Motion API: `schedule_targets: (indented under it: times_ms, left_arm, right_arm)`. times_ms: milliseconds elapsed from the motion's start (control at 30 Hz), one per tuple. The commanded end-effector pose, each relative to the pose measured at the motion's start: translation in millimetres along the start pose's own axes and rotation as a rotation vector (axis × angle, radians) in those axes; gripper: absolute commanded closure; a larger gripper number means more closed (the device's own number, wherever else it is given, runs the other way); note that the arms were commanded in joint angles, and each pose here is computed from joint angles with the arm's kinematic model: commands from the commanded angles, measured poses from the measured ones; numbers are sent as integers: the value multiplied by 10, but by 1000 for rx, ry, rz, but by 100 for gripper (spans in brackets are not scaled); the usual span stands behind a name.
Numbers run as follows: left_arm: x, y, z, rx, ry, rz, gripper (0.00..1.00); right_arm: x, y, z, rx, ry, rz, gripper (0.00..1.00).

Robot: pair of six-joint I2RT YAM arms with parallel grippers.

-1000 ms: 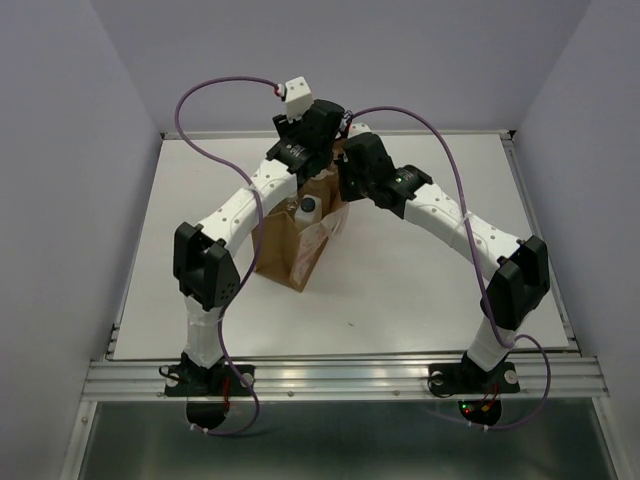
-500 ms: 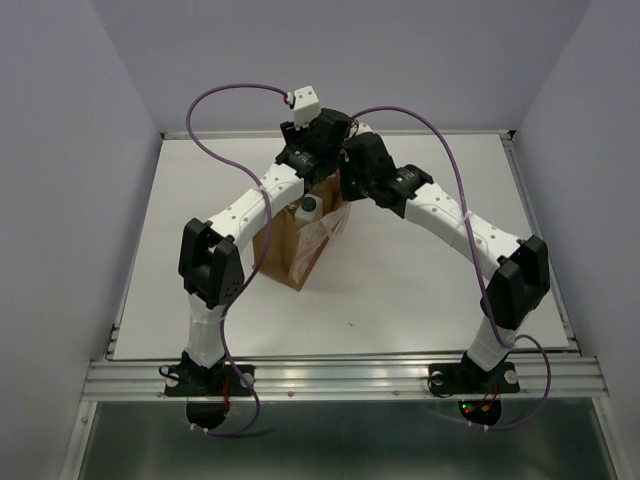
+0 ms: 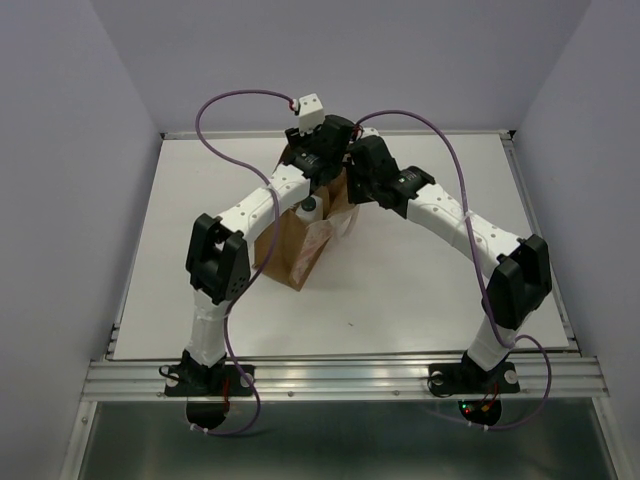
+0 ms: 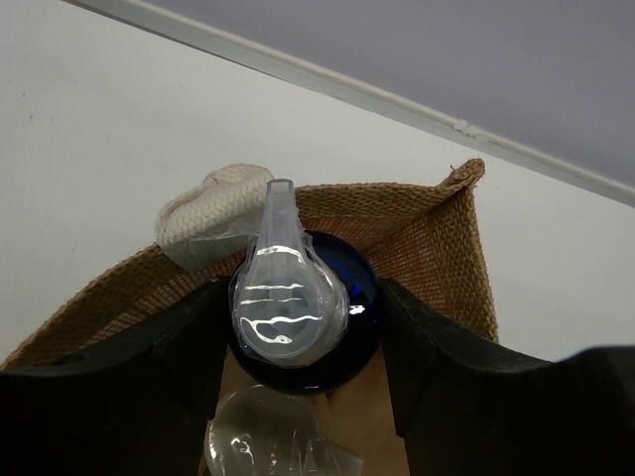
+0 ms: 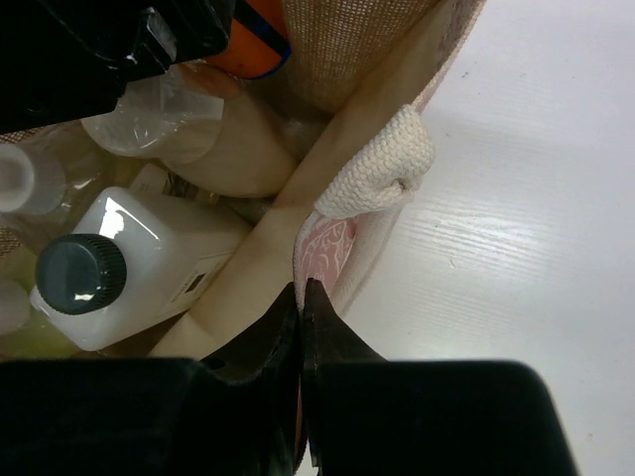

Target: Place the personal care products into the canvas bag

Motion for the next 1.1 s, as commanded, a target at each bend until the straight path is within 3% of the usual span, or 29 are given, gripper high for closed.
schedule_targets:
  times_ms: [0, 67, 100, 167, 300, 767, 833, 867, 1000, 1067]
  left_arm:
    - [-190, 17, 21, -17, 84, -38, 74]
    - [-178, 11, 38, -21, 79, -28, 61]
    - [-180, 16, 50, -22, 79, -28, 47]
    - [-195, 30, 75, -20, 74, -38, 34]
    - [-250, 108, 235, -30, 73, -71, 20]
    - [-286, 505, 835, -79, 102, -201, 1]
    - [-304, 561, 915, -91, 104, -224, 3]
    - [-297, 555, 905, -90, 95, -222, 9]
    - [-289, 489, 835, -91, 83, -203, 72]
    - [-316, 471, 778, -76, 80, -212, 78]
  right_arm:
    - [44, 92, 55, -32, 24, 24, 99]
    - [42, 84, 43, -28, 27, 23, 99]
    - [43, 73, 38, -26, 27, 23, 99]
    - [50, 62, 32, -22, 29, 26, 99]
    - [55, 52, 37, -22, 33, 28, 99]
    - [81, 139, 152, -53, 32, 48, 98]
    - [86, 146, 168, -57, 31, 51, 98]
    - [86, 146, 168, -57, 31, 51, 98]
    - [80, 170, 177, -61, 31, 51, 98]
    - [72, 178, 181, -64, 31, 47, 98]
Point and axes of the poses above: each gripper's point midway between its finger pads, its own y axis back along the fingers, its own x axis along the line the jaws close on, z = x × y, the point moved 5 cm from there along y, back along the fingers, and after that the axes turned 2 degrees about y, right-handed, at the moved point
